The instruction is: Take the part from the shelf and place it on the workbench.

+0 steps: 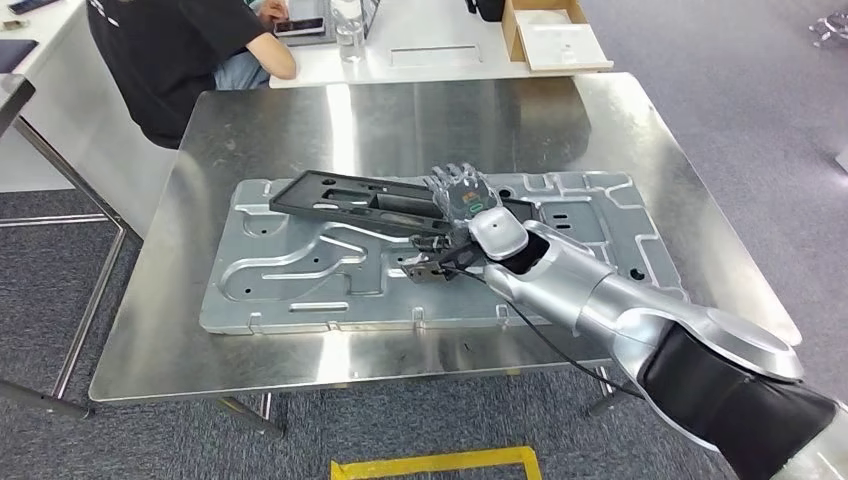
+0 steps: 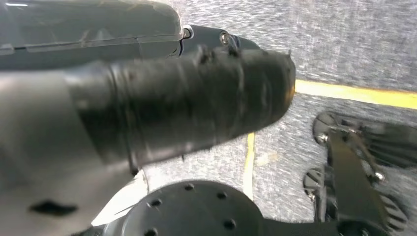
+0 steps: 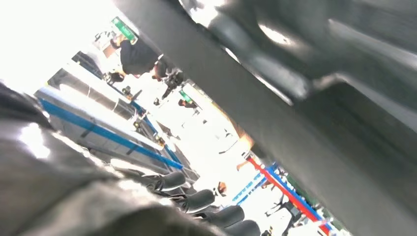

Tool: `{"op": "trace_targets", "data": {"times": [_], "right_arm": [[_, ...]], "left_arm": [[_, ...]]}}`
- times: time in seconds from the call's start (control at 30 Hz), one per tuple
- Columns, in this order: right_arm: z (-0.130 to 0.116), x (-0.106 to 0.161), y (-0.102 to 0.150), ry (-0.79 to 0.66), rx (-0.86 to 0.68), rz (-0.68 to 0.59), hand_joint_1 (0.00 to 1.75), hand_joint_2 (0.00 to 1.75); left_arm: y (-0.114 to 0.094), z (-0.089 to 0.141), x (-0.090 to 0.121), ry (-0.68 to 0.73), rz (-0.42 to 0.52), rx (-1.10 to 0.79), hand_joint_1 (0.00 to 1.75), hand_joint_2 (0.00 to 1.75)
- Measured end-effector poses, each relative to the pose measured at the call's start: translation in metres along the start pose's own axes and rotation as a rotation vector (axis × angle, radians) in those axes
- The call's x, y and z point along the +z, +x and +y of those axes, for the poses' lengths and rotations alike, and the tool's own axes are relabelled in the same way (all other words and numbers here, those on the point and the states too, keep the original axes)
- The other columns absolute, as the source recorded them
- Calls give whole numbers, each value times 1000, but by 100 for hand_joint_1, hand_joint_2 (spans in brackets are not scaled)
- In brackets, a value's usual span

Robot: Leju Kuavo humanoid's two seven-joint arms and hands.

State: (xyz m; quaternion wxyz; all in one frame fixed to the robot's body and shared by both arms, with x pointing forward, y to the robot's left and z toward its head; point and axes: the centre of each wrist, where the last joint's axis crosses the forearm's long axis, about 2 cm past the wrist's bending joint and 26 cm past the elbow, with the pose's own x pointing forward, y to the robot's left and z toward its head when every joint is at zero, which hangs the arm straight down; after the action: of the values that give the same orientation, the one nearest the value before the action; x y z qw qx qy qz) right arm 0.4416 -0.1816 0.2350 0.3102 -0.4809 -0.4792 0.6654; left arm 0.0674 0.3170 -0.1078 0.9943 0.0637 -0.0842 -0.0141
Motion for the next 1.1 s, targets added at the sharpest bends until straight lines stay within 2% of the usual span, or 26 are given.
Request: {"op": "trace_targets", "data": {"times": [0.53,1.1], "right_arm": [[-1,-1,1,5,1,-5,0,0],[2,0,4,13,-1,-16,0,0]], "left_arm": [[-4,-1,0,-1,8,1,0,0],[2,1,0,3,-2,2,0,0]]}}
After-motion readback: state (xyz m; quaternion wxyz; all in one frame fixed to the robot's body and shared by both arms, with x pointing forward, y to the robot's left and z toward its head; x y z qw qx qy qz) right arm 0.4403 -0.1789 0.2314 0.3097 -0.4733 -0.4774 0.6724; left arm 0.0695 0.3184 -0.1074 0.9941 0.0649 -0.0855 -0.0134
